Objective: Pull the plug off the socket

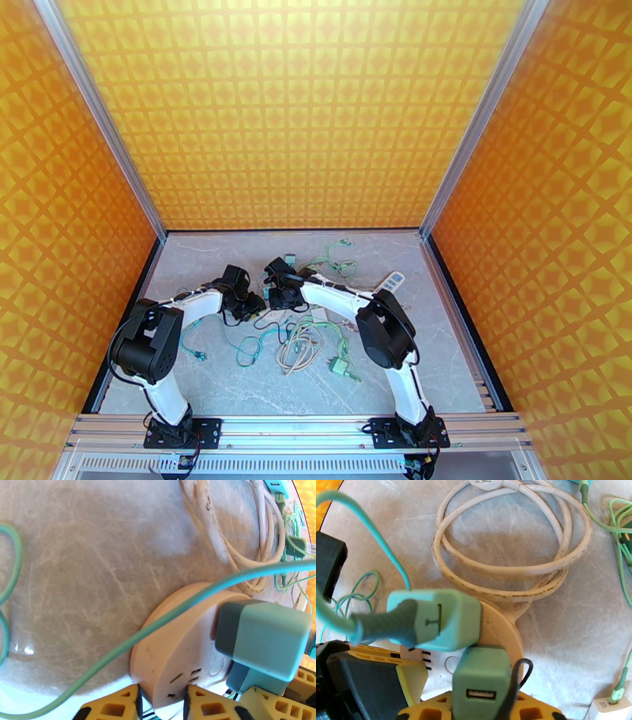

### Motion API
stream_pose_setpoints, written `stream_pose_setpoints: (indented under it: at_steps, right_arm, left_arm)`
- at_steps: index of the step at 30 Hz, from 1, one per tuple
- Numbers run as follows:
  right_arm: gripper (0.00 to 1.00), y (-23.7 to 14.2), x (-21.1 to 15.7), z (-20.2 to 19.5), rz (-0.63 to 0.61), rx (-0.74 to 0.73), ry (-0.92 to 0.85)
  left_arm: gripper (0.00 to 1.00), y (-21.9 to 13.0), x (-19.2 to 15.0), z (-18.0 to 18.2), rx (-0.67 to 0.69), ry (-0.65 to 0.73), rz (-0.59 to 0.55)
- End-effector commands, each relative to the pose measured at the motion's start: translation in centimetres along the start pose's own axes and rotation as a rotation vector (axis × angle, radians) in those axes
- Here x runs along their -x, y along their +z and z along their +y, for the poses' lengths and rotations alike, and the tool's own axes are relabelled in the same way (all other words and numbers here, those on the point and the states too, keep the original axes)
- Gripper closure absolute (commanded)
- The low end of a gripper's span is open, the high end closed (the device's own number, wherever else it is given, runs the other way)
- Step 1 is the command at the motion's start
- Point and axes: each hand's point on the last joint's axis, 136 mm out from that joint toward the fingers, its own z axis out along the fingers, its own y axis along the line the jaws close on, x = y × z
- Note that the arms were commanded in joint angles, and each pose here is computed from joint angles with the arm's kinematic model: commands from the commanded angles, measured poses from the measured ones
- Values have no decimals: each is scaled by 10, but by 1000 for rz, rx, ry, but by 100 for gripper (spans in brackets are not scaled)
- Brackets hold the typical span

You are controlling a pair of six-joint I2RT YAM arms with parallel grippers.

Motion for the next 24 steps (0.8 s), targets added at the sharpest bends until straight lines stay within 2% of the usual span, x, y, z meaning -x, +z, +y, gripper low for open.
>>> stream_pose_setpoints:
  at_steps: [1,8,13,24]
  right_arm:
    - [74,-8,-12,66,18,101,-111]
    - [73,1,-32,79,50,34,-186]
    - [73,-6,-26,75,28,30,-191]
    - [74,-21,10,41,-12,194,55]
  left_arm:
    - [71,38,-65,86,305,-49,201]
    - [72,37,-63,84,302,-49,197]
    - [72,37,-64,85,303,-50,196]
    - [72,35,-68,88,300,-50,194]
